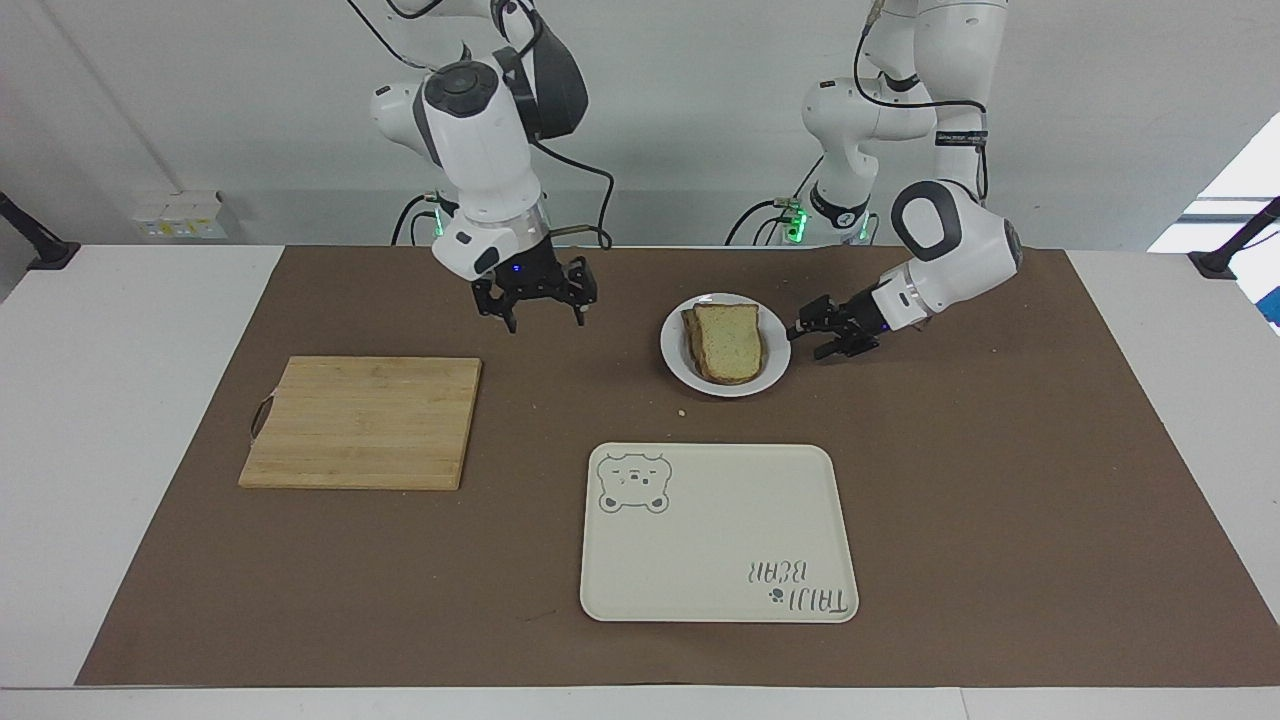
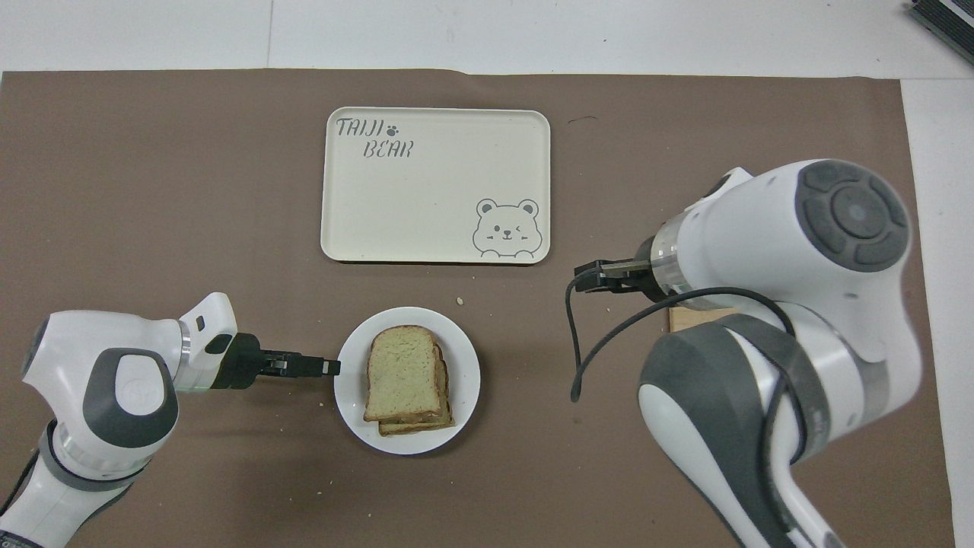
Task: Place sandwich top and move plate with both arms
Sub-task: 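Withdraw the right gripper while the left gripper reaches the plate rim, then grip the plate rim with the left gripper and push it onto the tray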
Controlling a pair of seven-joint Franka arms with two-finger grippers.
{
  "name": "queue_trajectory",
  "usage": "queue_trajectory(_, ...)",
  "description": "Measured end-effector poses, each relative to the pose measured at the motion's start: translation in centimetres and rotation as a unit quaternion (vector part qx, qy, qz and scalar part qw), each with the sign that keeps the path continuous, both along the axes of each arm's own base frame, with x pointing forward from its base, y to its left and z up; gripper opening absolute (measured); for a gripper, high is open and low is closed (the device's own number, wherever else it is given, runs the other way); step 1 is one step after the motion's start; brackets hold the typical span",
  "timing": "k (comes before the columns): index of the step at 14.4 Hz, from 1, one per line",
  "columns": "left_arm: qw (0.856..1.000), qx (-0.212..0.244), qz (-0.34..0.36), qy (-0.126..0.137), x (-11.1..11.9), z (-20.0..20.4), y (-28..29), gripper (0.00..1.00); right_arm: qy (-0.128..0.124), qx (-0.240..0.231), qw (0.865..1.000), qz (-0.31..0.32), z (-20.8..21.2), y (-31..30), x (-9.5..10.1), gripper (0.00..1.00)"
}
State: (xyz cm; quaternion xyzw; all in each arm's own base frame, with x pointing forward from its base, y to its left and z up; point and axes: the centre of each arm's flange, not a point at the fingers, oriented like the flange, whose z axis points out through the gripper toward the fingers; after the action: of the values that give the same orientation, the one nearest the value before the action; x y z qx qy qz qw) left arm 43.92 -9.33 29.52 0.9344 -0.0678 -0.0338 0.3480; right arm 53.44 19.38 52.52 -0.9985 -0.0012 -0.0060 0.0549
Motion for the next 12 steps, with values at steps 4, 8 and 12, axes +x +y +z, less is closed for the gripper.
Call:
queue_trajectory(4, 1.000, -0.030, -0.003, -0.002, -2.1, -2.1, -0.7, 0.62, 0.018, -0.009, 0.999, -0.029, 3.3, -7.8, -0.8, 1.00)
queue_trajectory(8, 0.997, -0.076, 0.009, -0.030, -3.8, -4.8, -0.5, 0.54, 0.029, -0.022, 0.999, -0.013, 4.2, -13.7, -1.2, 1.00)
queue_trajectory(12, 0.996, -0.090, 0.008, -0.029, -4.1, -5.6, -1.8, 0.12, 0.038, -0.027, 0.999, -0.008, 4.3, -18.4, -1.4, 1.00)
